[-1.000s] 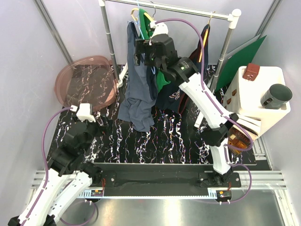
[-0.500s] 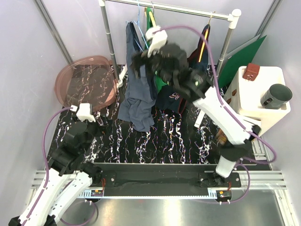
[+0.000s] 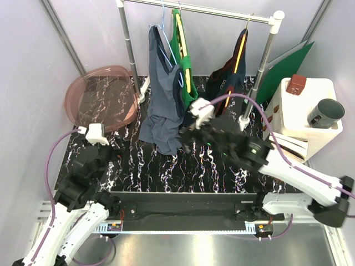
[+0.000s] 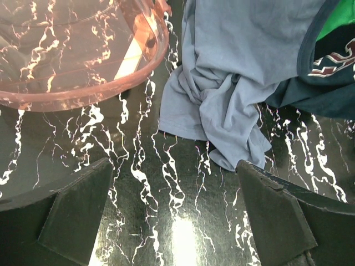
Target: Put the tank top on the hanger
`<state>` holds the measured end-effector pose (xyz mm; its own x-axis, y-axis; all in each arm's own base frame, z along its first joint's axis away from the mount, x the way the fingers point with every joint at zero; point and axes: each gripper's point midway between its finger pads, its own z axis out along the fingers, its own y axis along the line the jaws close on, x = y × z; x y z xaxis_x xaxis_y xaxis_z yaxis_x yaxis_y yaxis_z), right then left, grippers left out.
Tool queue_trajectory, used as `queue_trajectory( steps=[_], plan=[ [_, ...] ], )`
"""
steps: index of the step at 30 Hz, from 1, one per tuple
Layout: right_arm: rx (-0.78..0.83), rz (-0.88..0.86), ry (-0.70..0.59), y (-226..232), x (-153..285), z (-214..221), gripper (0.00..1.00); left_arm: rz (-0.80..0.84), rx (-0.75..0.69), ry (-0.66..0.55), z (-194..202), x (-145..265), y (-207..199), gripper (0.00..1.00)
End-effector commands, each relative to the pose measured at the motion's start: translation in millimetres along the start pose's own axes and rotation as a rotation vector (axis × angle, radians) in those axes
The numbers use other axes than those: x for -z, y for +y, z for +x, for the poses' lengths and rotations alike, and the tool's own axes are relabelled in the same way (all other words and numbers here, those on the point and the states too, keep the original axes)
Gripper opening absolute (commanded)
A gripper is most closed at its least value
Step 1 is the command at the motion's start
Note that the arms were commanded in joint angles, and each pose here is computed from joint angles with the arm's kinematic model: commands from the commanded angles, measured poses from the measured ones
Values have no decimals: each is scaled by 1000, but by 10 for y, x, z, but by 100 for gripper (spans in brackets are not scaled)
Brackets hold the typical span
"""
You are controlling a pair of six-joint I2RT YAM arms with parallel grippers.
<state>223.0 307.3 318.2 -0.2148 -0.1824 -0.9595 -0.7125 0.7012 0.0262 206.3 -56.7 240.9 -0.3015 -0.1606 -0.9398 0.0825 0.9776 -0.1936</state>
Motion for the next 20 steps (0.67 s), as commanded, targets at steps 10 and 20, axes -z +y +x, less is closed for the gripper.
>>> queue_trajectory(
  steps=[10, 20],
  plan=[
    [-260, 351, -197, -824, 977, 232, 100, -11, 27, -93, -224, 60, 27, 99],
    [-251, 366, -169, -841, 951, 326, 100, -24, 40, -127, -276, 115, 70, 99]
  ],
)
